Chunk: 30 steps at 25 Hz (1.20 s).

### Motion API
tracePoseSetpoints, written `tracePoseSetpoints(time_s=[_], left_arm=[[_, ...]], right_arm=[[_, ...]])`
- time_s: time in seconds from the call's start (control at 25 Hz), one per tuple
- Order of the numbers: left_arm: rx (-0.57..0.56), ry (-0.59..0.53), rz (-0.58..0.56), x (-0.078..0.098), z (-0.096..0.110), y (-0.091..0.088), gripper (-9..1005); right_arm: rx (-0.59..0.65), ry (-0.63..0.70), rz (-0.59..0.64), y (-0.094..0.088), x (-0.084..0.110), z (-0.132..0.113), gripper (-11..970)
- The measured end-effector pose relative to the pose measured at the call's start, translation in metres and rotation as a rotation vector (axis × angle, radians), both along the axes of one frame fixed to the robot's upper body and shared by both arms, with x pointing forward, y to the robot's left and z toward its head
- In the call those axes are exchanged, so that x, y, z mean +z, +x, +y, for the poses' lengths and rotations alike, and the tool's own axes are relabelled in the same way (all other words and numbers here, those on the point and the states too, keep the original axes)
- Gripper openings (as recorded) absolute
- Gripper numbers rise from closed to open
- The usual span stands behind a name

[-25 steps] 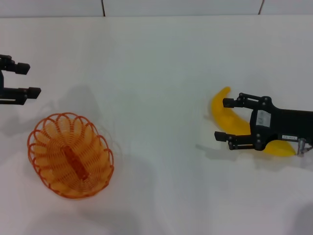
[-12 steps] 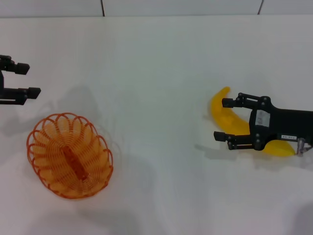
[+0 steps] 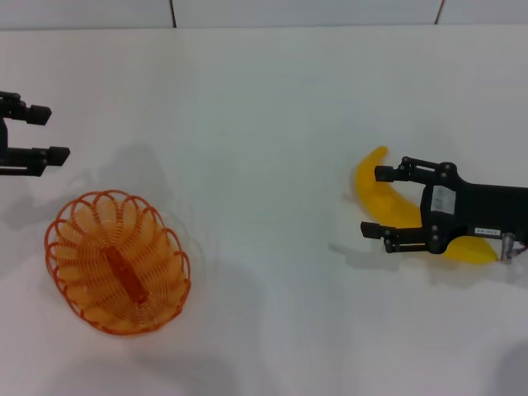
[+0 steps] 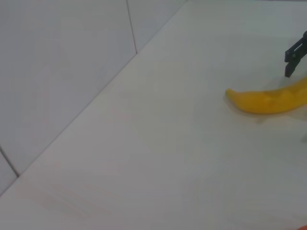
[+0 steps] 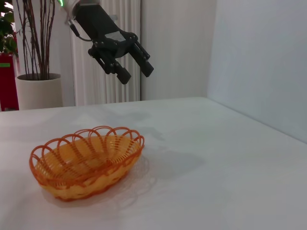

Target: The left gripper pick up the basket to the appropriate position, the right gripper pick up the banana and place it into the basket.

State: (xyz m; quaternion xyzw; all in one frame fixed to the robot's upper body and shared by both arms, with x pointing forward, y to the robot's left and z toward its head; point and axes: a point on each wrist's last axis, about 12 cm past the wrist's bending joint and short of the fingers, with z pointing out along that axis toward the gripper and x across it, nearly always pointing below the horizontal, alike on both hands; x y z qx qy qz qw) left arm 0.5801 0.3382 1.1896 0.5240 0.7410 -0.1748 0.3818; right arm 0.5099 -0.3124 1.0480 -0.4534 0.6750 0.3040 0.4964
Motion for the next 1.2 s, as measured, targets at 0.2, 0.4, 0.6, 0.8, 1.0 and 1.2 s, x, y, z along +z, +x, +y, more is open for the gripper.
tracePoseSetpoints(time_s=[0.2, 0.4, 0.6, 0.8, 1.0, 1.2], left_arm=[[0.006, 0.014, -0.005, -0.002, -0.001, 0.003, 637], [-0.017, 0.033, 0.011, -0.011, -0.007, 0.008, 636], [-0.062, 0.064, 0.054, -0.029, -0.023, 0.018, 635], [-0.101, 0.111, 0.091, -0.047, -0.043, 0.03, 633], [-0.121, 0.15, 0.114, -0.056, -0.055, 0.035, 632], [-0.118, 0.182, 0.141, -0.062, -0.058, 0.037, 631]], right_arm=[[0.004, 0.0, -0.004, 0.002, 0.001, 0.001, 889], [0.017, 0.002, -0.012, 0.006, 0.003, 0.006, 889], [0.02, 0.002, -0.013, 0.007, 0.004, 0.007, 889], [0.021, 0.002, -0.014, 0.007, 0.004, 0.007, 888], [0.024, 0.003, -0.016, 0.008, 0.005, 0.008, 888], [0.025, 0.003, -0.017, 0.009, 0.005, 0.008, 888]])
